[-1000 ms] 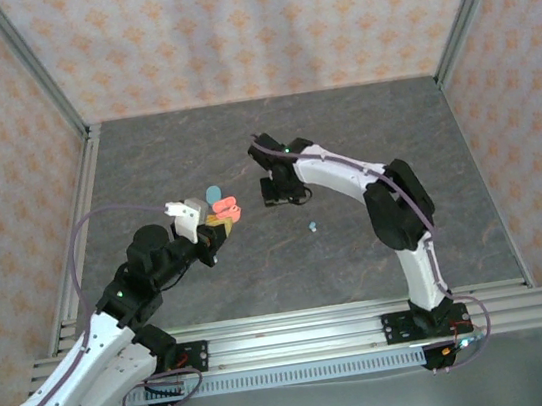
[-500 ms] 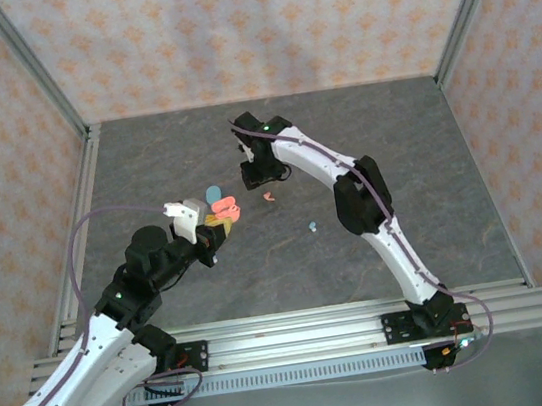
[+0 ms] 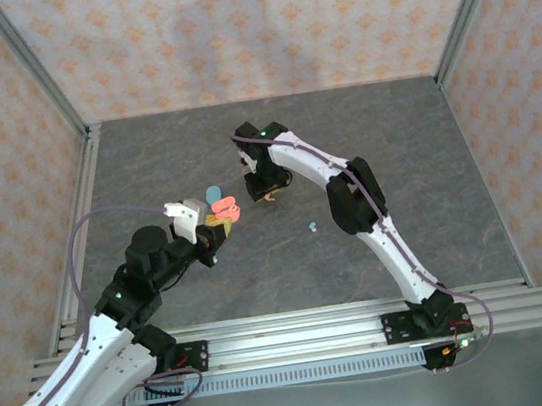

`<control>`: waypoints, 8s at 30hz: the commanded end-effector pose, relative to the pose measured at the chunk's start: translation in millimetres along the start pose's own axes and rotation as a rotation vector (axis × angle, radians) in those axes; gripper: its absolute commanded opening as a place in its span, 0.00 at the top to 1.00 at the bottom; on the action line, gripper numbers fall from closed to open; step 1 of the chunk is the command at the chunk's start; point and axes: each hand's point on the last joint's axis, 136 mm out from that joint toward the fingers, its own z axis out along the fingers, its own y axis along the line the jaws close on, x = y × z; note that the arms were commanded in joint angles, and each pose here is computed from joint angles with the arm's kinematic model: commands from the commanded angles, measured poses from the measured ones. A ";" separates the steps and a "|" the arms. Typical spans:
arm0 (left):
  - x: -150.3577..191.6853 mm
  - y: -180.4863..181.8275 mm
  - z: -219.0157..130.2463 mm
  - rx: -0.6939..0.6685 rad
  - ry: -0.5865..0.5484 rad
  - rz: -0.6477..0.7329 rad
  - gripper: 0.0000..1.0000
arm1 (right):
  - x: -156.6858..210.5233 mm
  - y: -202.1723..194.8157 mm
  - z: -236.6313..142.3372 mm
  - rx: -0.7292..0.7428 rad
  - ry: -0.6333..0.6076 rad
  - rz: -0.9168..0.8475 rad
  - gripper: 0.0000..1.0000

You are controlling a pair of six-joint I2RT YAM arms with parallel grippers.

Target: Insert the wireless bluetooth earbuds into the charging case

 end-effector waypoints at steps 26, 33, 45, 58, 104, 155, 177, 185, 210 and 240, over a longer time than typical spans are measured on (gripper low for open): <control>-2.6 -3.4 -2.7 0.010 -0.013 0.019 1.00 | 14.8 -4.0 9.5 0.062 0.062 0.032 0.73; -4.0 -4.9 -4.6 0.017 -0.017 0.020 1.00 | 9.0 -3.9 7.0 0.062 0.039 0.067 0.63; -1.9 -4.8 -5.4 0.017 -0.014 0.014 1.00 | 3.4 -5.3 12.3 0.076 0.024 0.104 0.61; 0.1 -4.1 -6.3 0.013 -0.012 0.017 1.00 | 5.0 0.3 26.7 0.090 0.038 0.131 0.63; -35.6 -30.5 9.8 0.180 -0.190 0.038 1.00 | 25.6 23.6 -268.2 -0.261 -0.997 0.320 0.84; -95.1 -18.6 22.3 0.088 -0.373 0.069 1.00 | 63.3 133.3 -305.4 -0.556 -1.200 0.167 0.86; -101.3 -18.8 21.9 0.083 -0.383 0.074 1.00 | 65.7 141.0 -288.6 -0.563 -1.143 0.165 0.86; -103.5 -19.2 21.2 0.083 -0.389 0.075 1.00 | 73.6 139.3 -276.3 -0.556 -1.103 0.155 0.85; -101.7 -18.5 14.3 0.075 -0.392 0.076 1.00 | 84.0 148.6 -258.5 -0.523 -0.930 0.110 0.78; -100.5 -18.1 12.0 0.070 -0.390 0.078 1.00 | 83.3 142.7 -269.4 -0.493 -0.938 0.132 0.67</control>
